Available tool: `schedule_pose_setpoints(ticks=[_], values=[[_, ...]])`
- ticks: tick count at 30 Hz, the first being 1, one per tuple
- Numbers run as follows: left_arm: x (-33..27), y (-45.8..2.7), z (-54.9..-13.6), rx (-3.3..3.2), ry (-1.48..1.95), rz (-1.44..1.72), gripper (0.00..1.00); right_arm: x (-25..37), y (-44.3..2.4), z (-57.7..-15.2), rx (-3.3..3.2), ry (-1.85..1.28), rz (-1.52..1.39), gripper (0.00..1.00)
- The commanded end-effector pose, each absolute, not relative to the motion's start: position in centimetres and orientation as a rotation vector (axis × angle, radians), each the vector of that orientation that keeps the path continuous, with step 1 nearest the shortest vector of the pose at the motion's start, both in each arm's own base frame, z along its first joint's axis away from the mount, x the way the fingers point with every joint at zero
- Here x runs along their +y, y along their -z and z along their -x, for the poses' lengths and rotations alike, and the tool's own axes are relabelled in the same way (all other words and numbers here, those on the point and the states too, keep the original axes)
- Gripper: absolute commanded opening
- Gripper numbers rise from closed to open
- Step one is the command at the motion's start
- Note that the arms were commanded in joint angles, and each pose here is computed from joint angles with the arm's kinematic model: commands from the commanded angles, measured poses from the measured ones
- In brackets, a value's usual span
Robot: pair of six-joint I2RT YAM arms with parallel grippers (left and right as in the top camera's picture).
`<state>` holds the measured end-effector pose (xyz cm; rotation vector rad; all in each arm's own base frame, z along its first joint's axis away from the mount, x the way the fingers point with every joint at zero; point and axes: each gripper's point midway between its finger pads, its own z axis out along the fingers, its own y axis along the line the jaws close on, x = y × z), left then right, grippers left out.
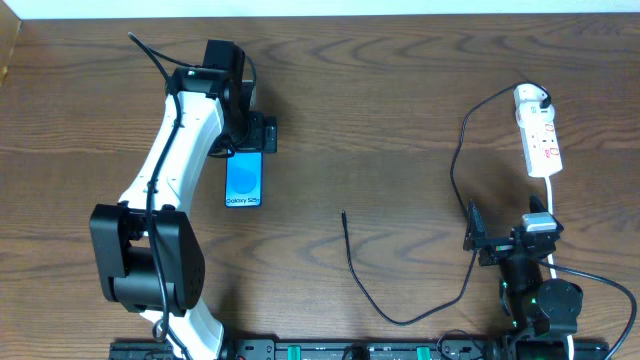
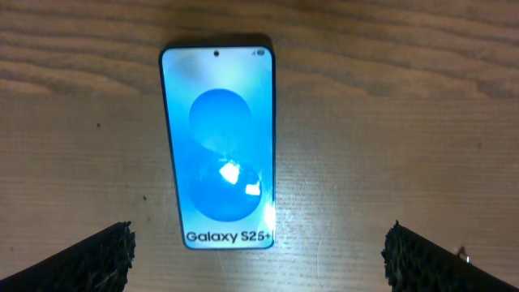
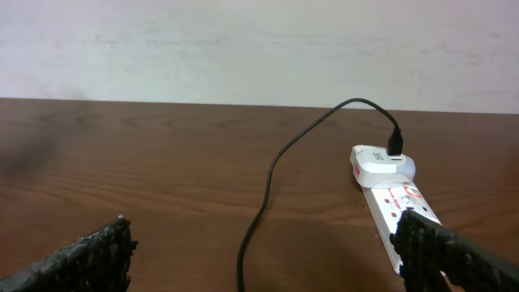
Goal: Plug charger to phone and switch on socket
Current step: 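Move the left gripper forward over the Galaxy phone and lower it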
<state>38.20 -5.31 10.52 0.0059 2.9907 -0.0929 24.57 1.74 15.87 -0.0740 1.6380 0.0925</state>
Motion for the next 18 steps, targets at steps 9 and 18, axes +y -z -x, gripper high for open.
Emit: schedule_pose_setpoints(ticks=[9,18], values=[[-4.7,-7.1,-37.2,3.025,0.055,-0.001,0.98,1.9,-15.8,-24.5,1.638,-0.099,0.076,0.99],[-3.4,-5.9,-37.3,3.004,-0.041,0.129,0.98,1.9,-15.8,-24.5,1.638,-0.099,0.076,0.99]])
